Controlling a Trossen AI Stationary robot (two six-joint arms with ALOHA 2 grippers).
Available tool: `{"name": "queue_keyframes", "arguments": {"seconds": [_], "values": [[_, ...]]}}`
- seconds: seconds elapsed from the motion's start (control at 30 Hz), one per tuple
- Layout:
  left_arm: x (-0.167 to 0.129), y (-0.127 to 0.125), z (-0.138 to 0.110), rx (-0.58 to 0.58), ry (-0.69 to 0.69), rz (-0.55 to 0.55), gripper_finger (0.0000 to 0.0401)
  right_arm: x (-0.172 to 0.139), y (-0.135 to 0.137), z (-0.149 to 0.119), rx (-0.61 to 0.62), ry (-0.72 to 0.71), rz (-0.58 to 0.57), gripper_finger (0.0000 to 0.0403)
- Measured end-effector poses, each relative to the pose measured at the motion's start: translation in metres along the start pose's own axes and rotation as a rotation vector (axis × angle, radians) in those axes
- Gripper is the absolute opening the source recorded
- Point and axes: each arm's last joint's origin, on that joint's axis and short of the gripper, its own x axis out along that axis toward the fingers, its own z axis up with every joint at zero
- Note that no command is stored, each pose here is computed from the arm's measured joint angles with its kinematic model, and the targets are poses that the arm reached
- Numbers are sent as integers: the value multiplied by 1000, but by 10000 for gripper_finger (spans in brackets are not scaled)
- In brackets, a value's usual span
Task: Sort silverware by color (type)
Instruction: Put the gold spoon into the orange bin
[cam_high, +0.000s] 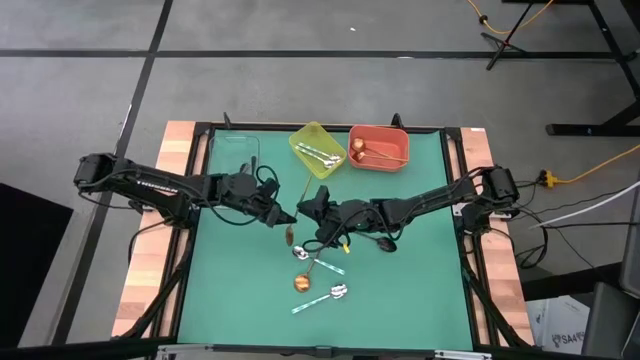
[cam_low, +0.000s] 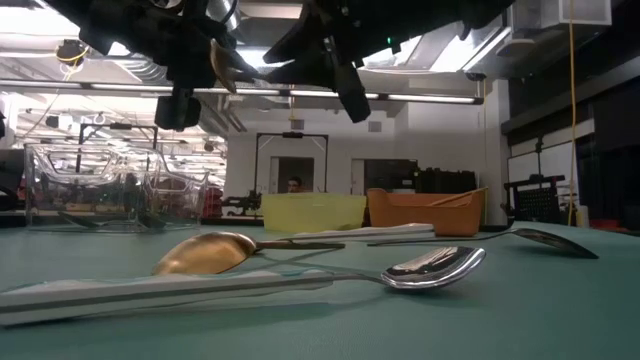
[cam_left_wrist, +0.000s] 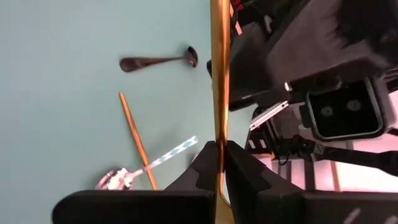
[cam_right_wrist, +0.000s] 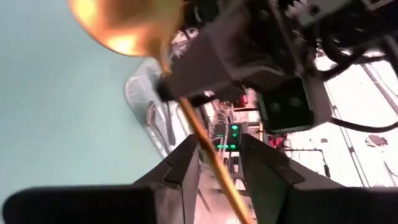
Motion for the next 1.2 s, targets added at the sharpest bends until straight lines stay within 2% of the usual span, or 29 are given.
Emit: {"name": "queue_keyframes", "arguments": {"seconds": [0.37,0.67,1.2], "values": [[1,-4,-4,-95,13,-21,11,0,0,0,-30,3,2,115],[0,-8,-4,-117,36,-73,11,0,0,0,-30,-5,4,115],[0,-8,-4,-136,41,-75,11,0,1,2,-25,-101,35,115]]}}
